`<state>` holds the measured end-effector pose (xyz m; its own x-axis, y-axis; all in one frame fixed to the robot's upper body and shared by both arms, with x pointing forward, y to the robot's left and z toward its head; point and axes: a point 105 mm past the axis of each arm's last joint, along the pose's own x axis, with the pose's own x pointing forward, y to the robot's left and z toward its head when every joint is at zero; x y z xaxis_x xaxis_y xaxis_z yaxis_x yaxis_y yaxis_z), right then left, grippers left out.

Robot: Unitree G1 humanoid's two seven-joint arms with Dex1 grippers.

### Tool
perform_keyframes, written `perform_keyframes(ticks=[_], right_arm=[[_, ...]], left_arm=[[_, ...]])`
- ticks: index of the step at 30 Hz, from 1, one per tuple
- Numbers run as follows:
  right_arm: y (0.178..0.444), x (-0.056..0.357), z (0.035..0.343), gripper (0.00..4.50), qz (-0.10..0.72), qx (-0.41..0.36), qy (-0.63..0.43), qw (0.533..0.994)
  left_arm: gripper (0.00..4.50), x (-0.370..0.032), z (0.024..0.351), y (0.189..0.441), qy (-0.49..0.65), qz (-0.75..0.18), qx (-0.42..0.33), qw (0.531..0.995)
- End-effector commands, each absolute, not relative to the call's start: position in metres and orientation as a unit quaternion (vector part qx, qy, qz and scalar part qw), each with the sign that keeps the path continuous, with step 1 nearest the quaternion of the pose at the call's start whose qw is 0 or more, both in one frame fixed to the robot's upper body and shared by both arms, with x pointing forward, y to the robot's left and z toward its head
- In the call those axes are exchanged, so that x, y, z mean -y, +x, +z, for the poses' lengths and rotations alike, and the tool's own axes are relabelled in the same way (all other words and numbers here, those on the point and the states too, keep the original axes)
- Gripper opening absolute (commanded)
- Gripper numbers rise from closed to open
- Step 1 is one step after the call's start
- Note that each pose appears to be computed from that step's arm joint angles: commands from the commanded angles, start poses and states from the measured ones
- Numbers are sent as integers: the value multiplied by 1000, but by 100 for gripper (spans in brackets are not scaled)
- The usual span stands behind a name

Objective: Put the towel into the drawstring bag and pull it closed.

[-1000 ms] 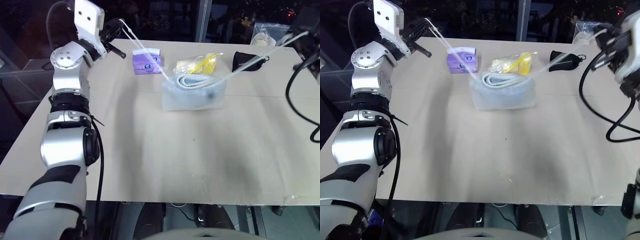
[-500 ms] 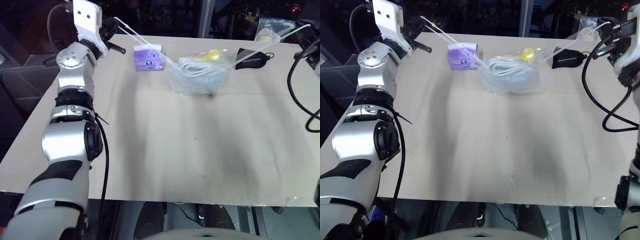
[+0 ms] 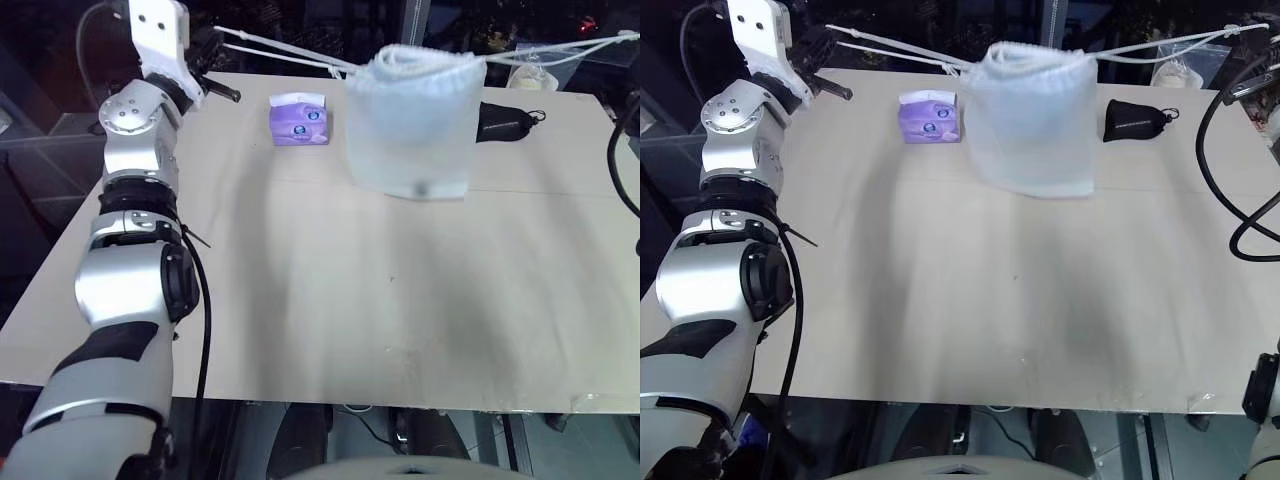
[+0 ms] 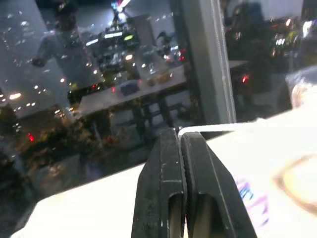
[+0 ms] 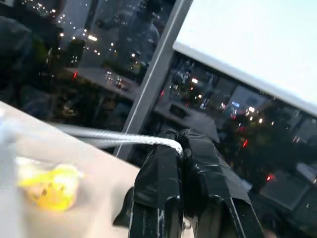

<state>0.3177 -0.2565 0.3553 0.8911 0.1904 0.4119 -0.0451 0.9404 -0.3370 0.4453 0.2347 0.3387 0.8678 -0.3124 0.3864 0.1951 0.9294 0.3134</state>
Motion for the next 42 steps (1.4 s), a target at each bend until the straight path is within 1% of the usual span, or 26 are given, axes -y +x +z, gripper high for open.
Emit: perform_keyframes(ticks=[1,2,4,5,6,8,9,12,14,18,22,23,25,27,29,33,35,37,39,42], right_arm=[[302,254,380,0,52,265,-186,945],[305,249,369,0,67,248,-202,945],[310,241,349,0,92,222,-189,952],[312,240,345,0,91,216,-202,951],[312,240,346,0,89,218,-210,949],[309,241,363,0,82,252,-168,950],[308,240,367,0,81,258,-164,949],[310,237,365,0,89,254,-176,947],[310,231,361,0,106,247,-173,948],[315,211,328,0,156,192,-188,950],[316,189,305,0,198,158,-191,948],[315,180,297,0,220,145,-186,947],[313,167,279,0,256,107,-181,944],[301,157,250,0,308,48,-193,930],[288,156,234,0,336,15,-190,922],[260,156,203,0,372,-46,-182,909],[229,143,179,0,426,-90,-160,886],[207,136,166,0,458,-120,-136,871],[200,135,159,0,456,-130,-133,870],[226,151,155,0,383,-114,-124,908]], left_arm=[[2,-228,359,441,116,-142,250,951],[2,-223,346,444,126,-157,224,953],[2,-203,316,446,171,-210,190,944],[2,-197,310,445,175,-222,186,941],[2,-196,312,445,171,-222,190,941],[2,-197,326,446,148,-206,210,944],[2,-197,330,446,144,-203,215,944],[2,-191,336,444,145,-211,227,940],[2,-183,330,444,152,-229,220,936],[2,-166,307,440,158,-276,199,927],[2,-150,295,433,155,-307,190,920],[2,-144,291,430,150,-318,187,917],[2,-133,285,425,141,-338,182,913],[2,-127,280,418,128,-356,178,909],[2,-129,275,410,114,-366,171,908],[2,-148,260,396,98,-372,150,911],[2,-168,235,385,99,-377,115,914],[2,-185,217,377,89,-373,85,920],[2,-200,200,371,99,-364,58,924],[2,-208,182,375,105,-344,25,933]])
